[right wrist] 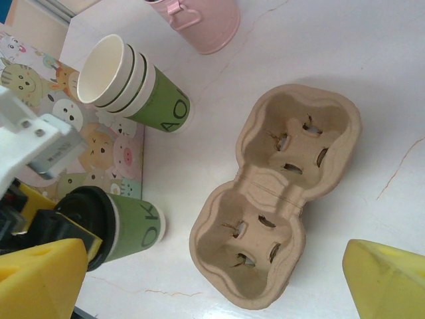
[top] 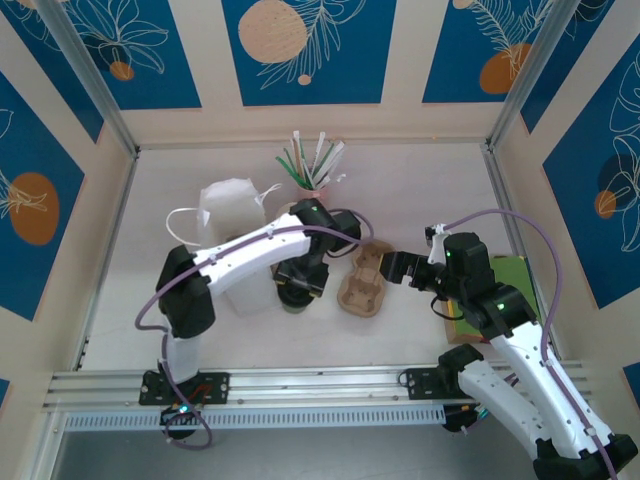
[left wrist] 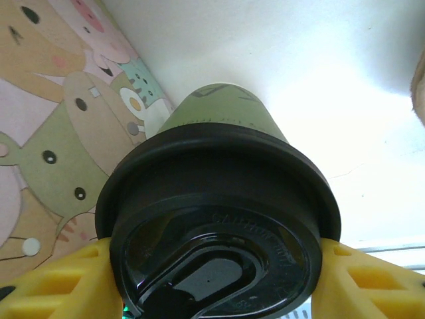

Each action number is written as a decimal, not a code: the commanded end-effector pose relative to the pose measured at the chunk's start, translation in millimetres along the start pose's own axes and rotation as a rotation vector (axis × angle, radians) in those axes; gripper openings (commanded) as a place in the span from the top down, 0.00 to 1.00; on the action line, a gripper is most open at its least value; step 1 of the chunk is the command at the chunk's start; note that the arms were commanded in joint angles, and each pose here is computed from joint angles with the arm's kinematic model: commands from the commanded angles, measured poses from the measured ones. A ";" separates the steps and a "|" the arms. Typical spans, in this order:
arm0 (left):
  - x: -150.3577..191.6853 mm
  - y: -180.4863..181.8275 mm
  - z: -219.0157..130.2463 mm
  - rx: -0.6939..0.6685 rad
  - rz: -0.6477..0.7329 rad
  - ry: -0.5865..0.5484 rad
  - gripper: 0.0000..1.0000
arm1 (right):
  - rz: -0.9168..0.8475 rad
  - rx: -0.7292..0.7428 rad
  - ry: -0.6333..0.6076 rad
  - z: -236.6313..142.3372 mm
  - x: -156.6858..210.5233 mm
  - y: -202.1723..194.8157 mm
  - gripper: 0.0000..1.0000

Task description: Pack the takeout coffee

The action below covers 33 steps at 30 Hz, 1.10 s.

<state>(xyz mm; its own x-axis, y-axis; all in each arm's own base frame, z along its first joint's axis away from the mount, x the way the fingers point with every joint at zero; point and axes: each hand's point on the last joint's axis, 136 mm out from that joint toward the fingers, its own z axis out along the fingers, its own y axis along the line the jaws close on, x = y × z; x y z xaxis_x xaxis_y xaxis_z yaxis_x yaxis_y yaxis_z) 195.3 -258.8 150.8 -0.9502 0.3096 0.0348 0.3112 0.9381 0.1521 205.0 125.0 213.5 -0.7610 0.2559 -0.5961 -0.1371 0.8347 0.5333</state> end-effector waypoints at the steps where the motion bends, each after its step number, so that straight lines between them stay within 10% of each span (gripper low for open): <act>1: 5.3 13.3 -11.7 0.043 0.005 -0.027 0.48 | -0.004 0.006 0.012 4.5 3.3 -3.6 0.01; 33: -1.6 -41.4 5.1 0.165 0.063 -0.002 0.48 | -0.001 0.002 0.027 8.7 4.7 -4.1 0.01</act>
<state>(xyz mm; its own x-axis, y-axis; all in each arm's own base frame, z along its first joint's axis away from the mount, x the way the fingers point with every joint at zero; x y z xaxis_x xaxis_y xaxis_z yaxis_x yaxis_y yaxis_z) 187.8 -297.6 150.4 -0.9312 0.3646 -0.0021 0.3645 0.9308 -0.0280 207.4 125.1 204.4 -0.7772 0.2528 -0.5762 -0.1189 0.8402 0.5291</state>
